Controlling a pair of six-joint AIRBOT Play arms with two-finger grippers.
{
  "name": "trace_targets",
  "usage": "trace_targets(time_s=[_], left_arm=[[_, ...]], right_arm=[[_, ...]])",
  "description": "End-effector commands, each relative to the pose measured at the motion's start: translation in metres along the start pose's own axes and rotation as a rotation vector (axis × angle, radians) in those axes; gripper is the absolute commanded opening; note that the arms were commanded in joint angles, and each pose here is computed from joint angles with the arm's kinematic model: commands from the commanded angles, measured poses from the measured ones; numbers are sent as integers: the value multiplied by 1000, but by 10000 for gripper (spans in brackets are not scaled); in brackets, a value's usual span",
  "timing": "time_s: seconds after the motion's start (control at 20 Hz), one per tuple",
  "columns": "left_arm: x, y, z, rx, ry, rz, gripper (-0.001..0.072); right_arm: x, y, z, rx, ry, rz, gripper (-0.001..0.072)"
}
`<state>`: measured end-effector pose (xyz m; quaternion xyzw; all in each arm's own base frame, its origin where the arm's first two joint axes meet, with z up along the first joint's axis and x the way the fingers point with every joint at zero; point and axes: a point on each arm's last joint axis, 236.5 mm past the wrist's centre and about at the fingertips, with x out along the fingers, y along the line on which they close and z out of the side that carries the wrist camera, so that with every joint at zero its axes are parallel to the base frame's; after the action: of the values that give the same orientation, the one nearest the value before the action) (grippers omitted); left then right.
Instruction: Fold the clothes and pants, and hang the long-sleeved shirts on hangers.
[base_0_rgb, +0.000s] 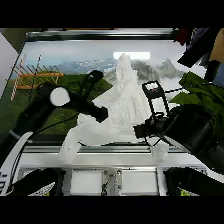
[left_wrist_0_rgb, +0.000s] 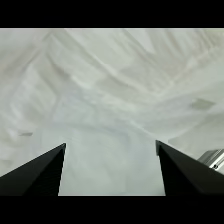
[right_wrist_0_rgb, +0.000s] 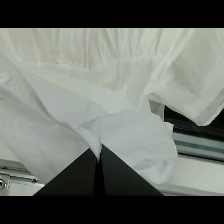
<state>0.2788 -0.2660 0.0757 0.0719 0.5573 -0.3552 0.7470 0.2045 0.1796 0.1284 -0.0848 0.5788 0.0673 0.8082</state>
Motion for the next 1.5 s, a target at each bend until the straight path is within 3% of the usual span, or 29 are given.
trace_targets(time_s=[0.0,0.9,0.95,1.0,1.05,1.45], left_arm=[[26,-11,1,62,157,-30,607],[98,20,-6,22,282,-29,603],[96,24,-6,18,280,-23,379],[90,28,-3,8,266,-20,106],[83,32,1,-1,244,-16,14],[-47,41,19,-81,-131,58,9]], right_arm=[[0,0,0,-2,0,0,11],[0,0,0,-2,0,0,11],[0,0,0,-1,0,0,12],[0,0,0,-1,0,-1,11],[0,-2,1,0,-7,-9,11],[-1,-10,30,15,-117,-29,11]])
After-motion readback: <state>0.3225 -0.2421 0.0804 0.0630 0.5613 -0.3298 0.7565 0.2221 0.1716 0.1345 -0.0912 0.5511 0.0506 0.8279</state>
